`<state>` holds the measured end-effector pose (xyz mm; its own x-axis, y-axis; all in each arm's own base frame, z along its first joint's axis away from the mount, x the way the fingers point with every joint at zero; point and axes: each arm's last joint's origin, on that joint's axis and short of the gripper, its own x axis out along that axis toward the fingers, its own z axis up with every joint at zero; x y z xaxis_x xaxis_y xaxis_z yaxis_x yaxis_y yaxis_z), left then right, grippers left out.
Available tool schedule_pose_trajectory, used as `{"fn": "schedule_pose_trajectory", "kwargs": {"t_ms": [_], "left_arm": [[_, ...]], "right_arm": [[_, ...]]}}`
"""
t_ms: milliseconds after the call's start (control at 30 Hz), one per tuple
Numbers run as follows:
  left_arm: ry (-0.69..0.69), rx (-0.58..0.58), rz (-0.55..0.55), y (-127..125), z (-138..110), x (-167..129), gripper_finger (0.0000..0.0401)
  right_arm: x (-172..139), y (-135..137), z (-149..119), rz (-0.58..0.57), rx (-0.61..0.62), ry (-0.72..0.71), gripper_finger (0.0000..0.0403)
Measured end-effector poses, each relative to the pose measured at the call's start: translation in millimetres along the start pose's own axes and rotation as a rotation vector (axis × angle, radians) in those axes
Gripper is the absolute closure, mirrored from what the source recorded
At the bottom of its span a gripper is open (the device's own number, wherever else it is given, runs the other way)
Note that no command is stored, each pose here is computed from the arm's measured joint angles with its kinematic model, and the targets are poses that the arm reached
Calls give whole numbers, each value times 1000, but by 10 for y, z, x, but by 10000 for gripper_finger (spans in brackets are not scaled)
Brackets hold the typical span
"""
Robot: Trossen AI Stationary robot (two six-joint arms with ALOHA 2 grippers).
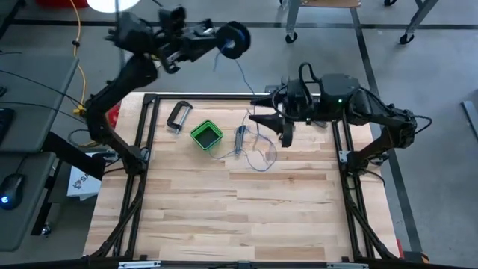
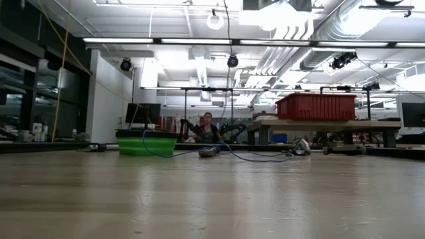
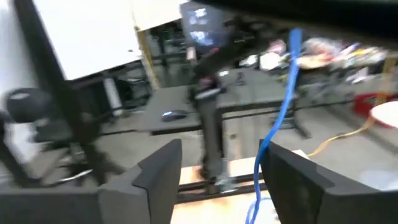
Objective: Coil cords
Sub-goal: Coil the blue wire onto the spool
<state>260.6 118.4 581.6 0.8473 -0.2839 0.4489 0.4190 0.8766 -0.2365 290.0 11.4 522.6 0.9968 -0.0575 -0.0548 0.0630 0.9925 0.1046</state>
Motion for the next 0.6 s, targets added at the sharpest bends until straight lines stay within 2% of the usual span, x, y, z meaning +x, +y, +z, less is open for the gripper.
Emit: {"fn": "schedule_pose_trajectory", "kwargs": {"t_ms": [200, 367, 600], "left_arm": [[44, 55, 95, -112, 3, -74, 401], [12, 71, 77, -259, 27, -55, 401], [1, 47, 74, -316, -54, 39, 401]], "right_arm": [[-1, -32, 1, -86, -69, -3, 187], [8, -73, 9, -100, -85, -9, 189], [72, -127, -14, -121, -70, -1, 214]]}}
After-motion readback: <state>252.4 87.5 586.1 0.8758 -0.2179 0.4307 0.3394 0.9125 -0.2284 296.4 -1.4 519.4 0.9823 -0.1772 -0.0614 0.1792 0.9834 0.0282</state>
